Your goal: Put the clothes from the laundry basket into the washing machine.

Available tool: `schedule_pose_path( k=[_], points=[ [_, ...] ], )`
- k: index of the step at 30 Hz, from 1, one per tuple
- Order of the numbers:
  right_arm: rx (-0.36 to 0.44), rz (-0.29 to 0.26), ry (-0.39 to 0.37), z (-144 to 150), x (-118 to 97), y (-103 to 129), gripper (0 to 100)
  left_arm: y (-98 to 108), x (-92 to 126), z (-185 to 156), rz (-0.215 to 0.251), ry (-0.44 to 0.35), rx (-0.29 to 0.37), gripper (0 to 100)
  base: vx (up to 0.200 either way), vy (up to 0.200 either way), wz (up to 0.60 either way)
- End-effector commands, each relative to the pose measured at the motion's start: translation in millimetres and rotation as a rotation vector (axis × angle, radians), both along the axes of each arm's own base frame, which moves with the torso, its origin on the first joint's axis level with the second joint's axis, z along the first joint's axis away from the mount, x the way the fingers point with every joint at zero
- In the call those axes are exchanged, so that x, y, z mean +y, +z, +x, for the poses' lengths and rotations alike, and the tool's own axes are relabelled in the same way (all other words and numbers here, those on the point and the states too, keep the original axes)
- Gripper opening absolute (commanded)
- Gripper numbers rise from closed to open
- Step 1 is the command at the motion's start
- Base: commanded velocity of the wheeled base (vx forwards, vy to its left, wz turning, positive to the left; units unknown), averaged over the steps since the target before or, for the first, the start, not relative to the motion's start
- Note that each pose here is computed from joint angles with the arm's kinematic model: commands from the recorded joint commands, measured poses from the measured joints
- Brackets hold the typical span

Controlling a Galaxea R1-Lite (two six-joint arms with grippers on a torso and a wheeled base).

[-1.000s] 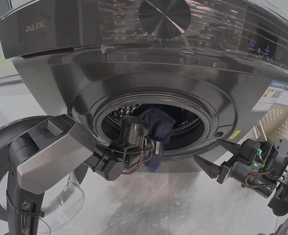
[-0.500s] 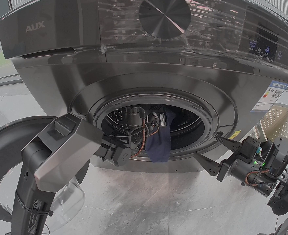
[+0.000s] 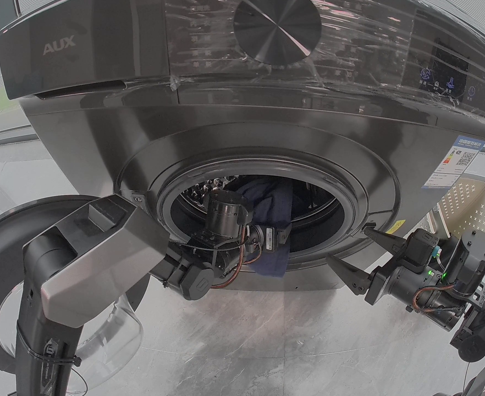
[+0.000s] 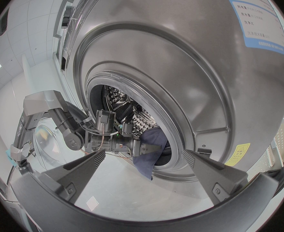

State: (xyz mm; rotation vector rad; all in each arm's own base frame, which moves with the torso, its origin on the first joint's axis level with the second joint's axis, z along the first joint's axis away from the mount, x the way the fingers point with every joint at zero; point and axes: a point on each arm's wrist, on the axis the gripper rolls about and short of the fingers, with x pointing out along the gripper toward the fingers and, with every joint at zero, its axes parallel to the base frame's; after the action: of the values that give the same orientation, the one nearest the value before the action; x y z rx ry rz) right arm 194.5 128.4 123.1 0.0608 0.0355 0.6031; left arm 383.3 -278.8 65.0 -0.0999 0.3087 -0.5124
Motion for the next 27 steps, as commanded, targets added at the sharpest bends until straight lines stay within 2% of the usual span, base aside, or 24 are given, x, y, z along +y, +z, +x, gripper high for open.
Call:
schedule_pose_path(
  k=[1,2,3,5,14,15,16,18,20,22,27],
  points=[
    [0.001,-0.001,0.004,-0.7,0.9,-0.3,100,-3.5,7.0,-11.2,0.044,-0.003,0.052,100,0.000,0.000,0.00],
    [-0.001,0.001,0.005,-0.8,1.2,0.3,100,-7.3,7.5,-10.6,0.051,0.000,0.055,100,0.000,0.000,0.00],
    [0.000,0.002,0.004,-0.8,1.2,0.3,100,-10.8,7.6,-9.4,0.055,0.001,0.056,0,0.000,0.000,0.00],
    [-0.002,0.003,0.004,-1.0,1.1,0.7,100,-14.4,6.1,-6.2,0.056,0.001,0.056,0,0.000,0.000,0.00],
    [-0.004,0.003,0.005,-0.8,1.3,1.0,100,5.8,-4.3,16.1,-0.037,0.030,-0.014,0,0.000,0.000,0.00],
    [-0.004,0.003,0.005,-0.8,1.3,1.0,100,12.2,-6.9,22.5,-0.072,0.040,-0.043,0,0.000,0.000,0.00],
    [-0.003,0.002,0.005,-0.6,1.4,0.6,100,13.1,-7.1,22.8,-0.076,0.041,-0.046,0,0.000,0.000,0.00],
    [-0.005,0.004,0.005,0.4,1.6,1.1,100,23.8,-7.7,36.5,-0.136,0.079,-0.106,0,0.000,0.000,0.00],
    [-0.004,0.005,0.005,0.4,1.6,1.1,100,23.6,-9.6,41.4,-0.148,0.096,-0.121,0,0.000,0.000,0.00],
    [-0.002,0.003,0.005,0.7,1.8,0.4,100,25.1,-13.8,53.1,-0.179,0.136,-0.163,0,0.000,0.000,0.00],
    [-0.003,0.002,0.002,1.1,1.2,0.4,100,32.3,-19.0,65.3,-0.229,0.142,-0.228,0,0.000,0.000,0.00]
  ],
)
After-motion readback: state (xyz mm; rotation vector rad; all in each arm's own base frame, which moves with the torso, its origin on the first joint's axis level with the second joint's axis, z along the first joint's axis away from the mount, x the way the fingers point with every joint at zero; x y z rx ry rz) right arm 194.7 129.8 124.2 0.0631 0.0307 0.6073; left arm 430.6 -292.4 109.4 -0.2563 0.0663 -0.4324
